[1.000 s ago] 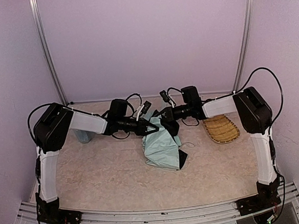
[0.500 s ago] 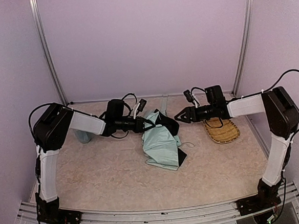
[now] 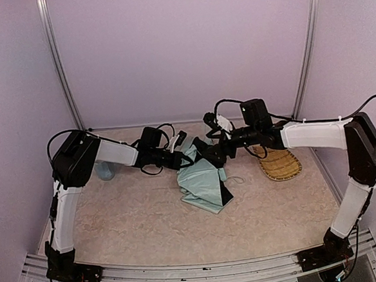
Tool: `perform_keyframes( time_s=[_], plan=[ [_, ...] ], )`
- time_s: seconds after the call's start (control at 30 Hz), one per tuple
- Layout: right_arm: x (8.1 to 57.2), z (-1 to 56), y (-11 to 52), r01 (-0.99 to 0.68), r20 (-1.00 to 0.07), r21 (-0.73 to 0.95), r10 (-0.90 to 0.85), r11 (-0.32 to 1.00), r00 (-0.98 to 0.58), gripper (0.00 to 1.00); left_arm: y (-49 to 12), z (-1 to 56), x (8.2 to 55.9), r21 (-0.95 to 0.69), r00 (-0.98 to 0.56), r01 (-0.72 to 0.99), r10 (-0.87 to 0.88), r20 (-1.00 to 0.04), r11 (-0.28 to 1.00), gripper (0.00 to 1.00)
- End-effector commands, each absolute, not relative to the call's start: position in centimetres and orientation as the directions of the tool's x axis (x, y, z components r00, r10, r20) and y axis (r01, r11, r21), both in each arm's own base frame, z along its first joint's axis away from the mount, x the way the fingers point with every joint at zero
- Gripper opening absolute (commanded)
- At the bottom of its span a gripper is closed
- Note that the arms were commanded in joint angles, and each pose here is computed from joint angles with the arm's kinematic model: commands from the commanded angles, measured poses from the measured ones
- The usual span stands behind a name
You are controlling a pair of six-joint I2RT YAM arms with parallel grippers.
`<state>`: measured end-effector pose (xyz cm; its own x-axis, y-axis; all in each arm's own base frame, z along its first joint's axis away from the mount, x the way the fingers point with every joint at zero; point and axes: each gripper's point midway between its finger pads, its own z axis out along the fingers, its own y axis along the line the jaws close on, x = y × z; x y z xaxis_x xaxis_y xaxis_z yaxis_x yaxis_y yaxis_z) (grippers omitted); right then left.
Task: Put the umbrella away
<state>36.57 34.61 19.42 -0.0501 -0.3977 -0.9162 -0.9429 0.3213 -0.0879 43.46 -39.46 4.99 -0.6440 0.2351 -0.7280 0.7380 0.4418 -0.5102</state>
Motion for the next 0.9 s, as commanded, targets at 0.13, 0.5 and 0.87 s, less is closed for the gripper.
perform_keyframes(
  time_s=[0.13,0.5,0.87],
  plan=[
    [36.2,8.8,37.4,-0.944,-0.623,-0.33,-0.745,-0.027,0.239,0.89,-39.2,3.0,43.1,-0.513,-0.654,0.741,0.295,-0.697,0.432,0.0],
    [34.1,-1.1,35.0,-0.971,-0.348,-0.193,-0.916,-0.14,0.201,0.9,-39.0,3.1,44.5,-0.516,-0.664,0.73,0.284,-0.692,0.448,0.0],
    [33.5,-5.9,32.8,-0.993,-0.198,-0.042,-0.973,-0.109,0.115,0.79,-38.2,4.8,47.0,-0.513,-0.677,0.704,0.245,-0.694,0.491,0.42]
  ],
)
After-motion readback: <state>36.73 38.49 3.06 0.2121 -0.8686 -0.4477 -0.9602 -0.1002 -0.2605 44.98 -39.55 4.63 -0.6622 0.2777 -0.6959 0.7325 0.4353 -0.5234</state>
